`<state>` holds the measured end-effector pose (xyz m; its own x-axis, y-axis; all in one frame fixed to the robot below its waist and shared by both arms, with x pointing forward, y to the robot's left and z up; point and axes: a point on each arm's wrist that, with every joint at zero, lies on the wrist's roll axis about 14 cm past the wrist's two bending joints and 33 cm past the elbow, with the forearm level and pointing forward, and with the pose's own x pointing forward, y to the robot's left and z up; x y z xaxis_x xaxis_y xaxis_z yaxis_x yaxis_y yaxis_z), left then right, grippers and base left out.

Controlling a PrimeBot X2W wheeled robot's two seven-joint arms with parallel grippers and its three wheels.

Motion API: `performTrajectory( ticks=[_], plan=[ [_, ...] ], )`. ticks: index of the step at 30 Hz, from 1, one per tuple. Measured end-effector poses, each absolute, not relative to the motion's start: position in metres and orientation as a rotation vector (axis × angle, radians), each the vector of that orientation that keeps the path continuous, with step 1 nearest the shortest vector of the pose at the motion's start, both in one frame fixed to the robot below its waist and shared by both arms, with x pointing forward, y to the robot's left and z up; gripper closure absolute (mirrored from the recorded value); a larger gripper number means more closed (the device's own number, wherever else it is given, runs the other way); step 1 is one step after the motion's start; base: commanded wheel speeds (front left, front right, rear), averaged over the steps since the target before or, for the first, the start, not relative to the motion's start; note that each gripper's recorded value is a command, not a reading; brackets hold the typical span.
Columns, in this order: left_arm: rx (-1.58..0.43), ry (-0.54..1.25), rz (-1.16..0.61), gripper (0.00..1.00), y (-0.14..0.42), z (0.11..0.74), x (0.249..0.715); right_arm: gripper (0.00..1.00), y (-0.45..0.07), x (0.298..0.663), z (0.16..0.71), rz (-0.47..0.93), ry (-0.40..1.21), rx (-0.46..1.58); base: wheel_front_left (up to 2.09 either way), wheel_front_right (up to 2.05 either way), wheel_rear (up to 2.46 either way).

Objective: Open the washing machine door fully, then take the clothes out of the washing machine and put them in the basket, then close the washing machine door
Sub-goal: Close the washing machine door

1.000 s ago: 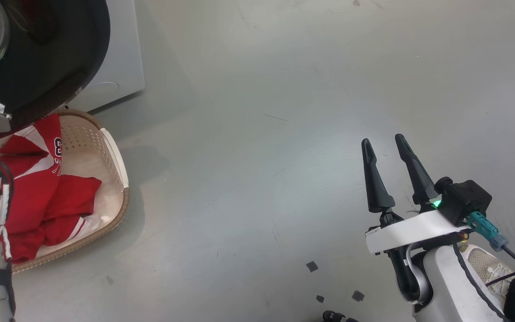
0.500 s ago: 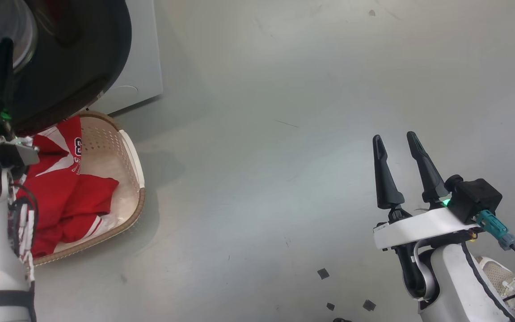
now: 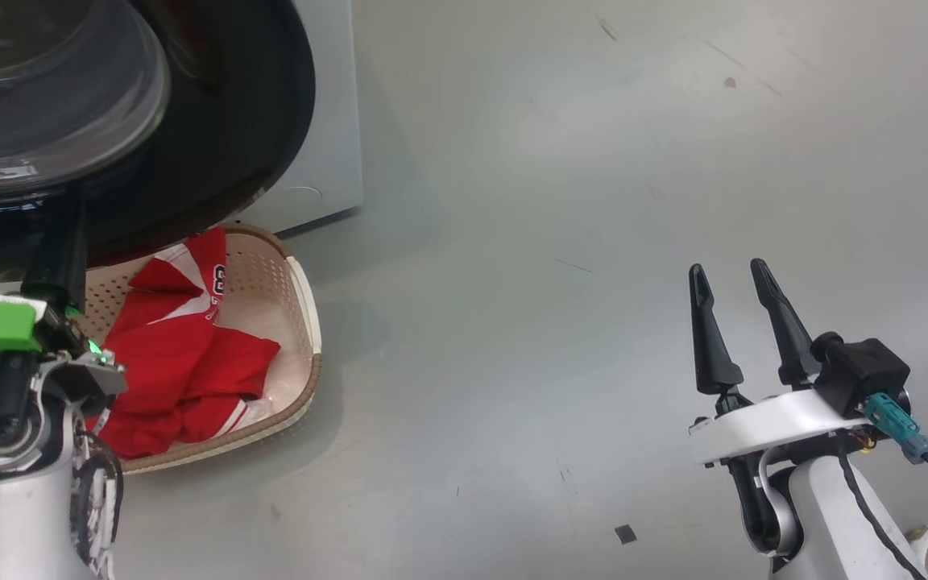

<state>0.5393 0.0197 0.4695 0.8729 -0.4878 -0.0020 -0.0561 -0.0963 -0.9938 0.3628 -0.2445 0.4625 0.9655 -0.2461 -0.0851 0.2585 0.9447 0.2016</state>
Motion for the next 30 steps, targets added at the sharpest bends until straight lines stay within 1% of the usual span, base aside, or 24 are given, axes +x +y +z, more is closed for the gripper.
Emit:
performTrajectory(
  ticks=[4,9,10,12,13,14,15,16,21,25,30],
  plan=[
    [-1.633,0.403,-0.366,1.0,0.035,0.475,0.521,0.0,-0.24,0.359,0.459,-0.235,0.072,0.206,0.0,0.0,0.0],
    [-1.616,0.367,-0.338,1.0,0.056,0.48,0.501,0.0,-0.227,0.362,0.461,-0.189,0.067,0.206,0.0,0.0,0.0],
    [-1.612,0.353,-0.332,0.87,0.061,0.483,0.498,0.0,-0.224,0.363,0.461,-0.18,0.066,0.208,0.0,0.0,0.0],
    [-1.602,0.33,-0.322,0.56,0.069,0.487,0.492,0.0,-0.219,0.364,0.461,-0.162,0.067,0.211,0.0,0.0,0.0],
    [-1.599,0.323,-0.321,0.21,0.072,0.489,0.488,0.0,-0.217,0.364,0.461,-0.153,0.066,0.21,0.0,0.0,0.0],
    [-1.597,0.311,-0.313,0.04,0.076,0.49,0.485,0.0,-0.214,0.365,0.461,-0.144,0.065,0.206,0.0,0.0,0.0],
    [-1.591,0.298,-0.3,0.04,0.081,0.491,0.481,0.0,-0.212,0.365,0.461,-0.136,0.066,0.206,0.0,0.0,0.0],
    [-1.578,0.288,-0.29,0.0,0.086,0.491,0.478,0.0,-0.21,0.364,0.461,-0.128,0.067,0.208,0.0,0.0,0.0],
    [-1.551,0.216,-0.237,0.0,0.109,0.499,0.462,0.0,-0.2,0.367,0.467,-0.088,0.049,0.204,0.0,0.0,0.0],
    [-1.48,0.15,-0.225,0.0,0.121,0.512,0.45,0.0,-0.194,0.366,0.47,-0.068,0.04,0.206,0.0,0.0,0.0],
    [-1.257,0.106,-0.225,0.0,0.125,0.521,0.432,0.0,-0.189,0.361,0.47,-0.049,0.043,0.204,0.0,0.0,0.0]
  ],
)
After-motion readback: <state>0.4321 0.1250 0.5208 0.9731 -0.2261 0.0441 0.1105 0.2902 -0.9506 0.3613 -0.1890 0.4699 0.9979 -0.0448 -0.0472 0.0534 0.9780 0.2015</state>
